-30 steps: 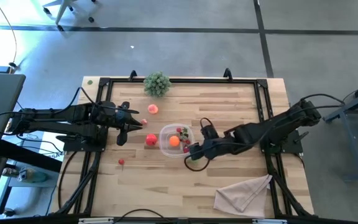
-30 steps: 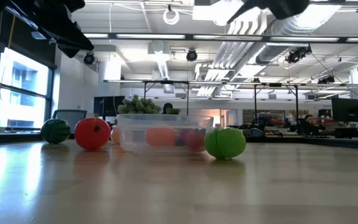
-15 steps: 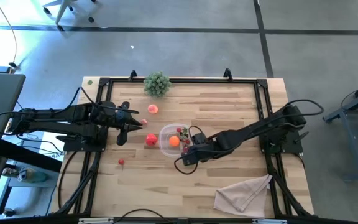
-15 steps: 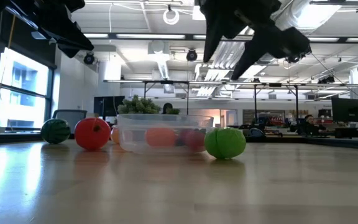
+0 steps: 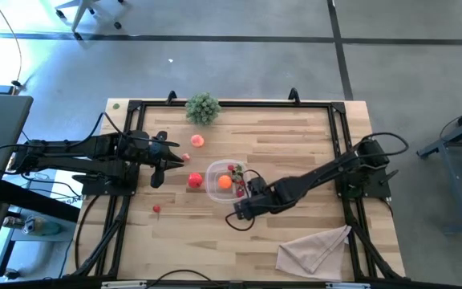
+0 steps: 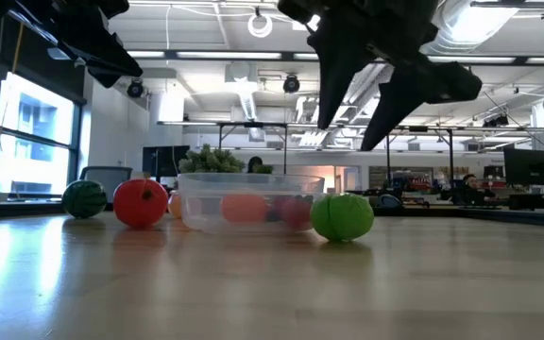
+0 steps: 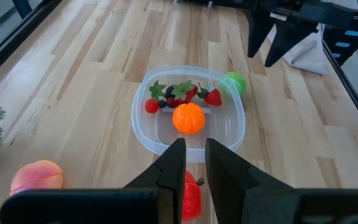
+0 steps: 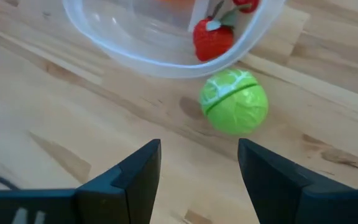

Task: Pick and placing Produce into tupperware
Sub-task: Put the cabbage into the transparent bin

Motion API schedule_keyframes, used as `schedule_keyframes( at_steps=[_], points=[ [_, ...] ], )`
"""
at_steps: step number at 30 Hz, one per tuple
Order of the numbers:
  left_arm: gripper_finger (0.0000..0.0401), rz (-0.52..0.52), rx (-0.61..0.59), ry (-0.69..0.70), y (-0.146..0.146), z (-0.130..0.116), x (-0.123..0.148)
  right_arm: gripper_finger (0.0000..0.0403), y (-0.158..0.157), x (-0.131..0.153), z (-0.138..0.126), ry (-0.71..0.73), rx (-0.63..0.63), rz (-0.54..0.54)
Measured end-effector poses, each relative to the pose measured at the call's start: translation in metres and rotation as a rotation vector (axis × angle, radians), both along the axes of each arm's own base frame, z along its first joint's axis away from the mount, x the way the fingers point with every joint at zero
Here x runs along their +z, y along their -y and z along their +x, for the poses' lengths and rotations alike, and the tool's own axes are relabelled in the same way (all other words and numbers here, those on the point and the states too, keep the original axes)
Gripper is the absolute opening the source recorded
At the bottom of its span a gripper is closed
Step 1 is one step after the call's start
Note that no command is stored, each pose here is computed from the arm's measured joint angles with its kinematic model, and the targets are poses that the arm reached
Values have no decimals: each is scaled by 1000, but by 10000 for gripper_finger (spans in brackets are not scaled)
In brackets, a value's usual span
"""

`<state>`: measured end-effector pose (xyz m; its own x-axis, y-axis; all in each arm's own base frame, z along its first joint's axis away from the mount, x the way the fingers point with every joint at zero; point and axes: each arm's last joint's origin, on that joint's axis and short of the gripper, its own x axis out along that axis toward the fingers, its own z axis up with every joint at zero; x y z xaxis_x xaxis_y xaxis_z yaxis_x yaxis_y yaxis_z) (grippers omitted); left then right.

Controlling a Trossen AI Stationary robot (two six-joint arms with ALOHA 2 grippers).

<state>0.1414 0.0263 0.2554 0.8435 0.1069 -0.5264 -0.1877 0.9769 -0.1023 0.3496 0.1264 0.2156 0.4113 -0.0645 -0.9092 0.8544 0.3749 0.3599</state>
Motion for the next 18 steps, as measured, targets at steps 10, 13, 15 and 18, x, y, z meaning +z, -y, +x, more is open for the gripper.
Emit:
schedule_keyframes(
  at_steps=[10,13,15,18],
  points=[
    [51,0,0,-1,0,0,0,206,-11,-17,-7,-62,-172,-27],
    [51,0,0,0,0,0,0,206,-12,-24,-4,-75,-170,-24],
    [51,0,0,0,0,0,0,206,-13,-27,-2,-79,-164,-5],
    [51,0,0,0,0,0,0,206,-14,-29,-1,-83,-160,5]
  ],
)
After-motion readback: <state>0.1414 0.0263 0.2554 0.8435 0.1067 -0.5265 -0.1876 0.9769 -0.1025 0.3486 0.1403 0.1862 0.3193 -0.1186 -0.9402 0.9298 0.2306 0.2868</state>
